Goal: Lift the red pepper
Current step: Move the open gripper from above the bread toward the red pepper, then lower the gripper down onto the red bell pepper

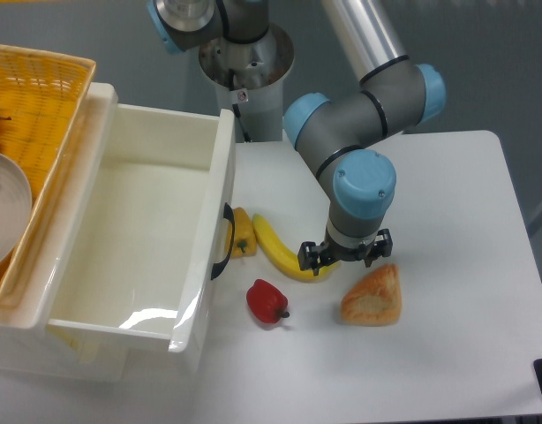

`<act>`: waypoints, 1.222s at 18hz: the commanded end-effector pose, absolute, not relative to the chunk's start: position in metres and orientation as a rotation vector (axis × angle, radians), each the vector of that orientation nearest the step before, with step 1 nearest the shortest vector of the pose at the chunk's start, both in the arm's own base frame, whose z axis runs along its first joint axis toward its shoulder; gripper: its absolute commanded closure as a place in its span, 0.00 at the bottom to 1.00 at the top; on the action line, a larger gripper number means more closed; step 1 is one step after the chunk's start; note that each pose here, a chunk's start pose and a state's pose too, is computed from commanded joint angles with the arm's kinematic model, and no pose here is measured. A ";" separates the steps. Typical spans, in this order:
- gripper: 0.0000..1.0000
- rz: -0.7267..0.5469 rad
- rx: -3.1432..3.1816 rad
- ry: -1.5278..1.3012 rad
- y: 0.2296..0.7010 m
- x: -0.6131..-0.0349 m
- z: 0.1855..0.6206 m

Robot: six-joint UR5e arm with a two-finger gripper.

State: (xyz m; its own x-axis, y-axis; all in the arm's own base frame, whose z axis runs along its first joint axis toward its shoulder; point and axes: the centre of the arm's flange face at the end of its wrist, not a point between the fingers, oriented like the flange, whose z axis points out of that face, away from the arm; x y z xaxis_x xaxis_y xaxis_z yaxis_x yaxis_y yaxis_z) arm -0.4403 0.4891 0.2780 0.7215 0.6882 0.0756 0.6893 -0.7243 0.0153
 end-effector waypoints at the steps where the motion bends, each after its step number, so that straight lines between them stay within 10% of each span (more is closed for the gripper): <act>1: 0.00 -0.177 -2.837 -1.246 0.492 -0.440 0.280; 22: 0.00 -0.223 -2.790 -1.446 0.557 -0.385 0.233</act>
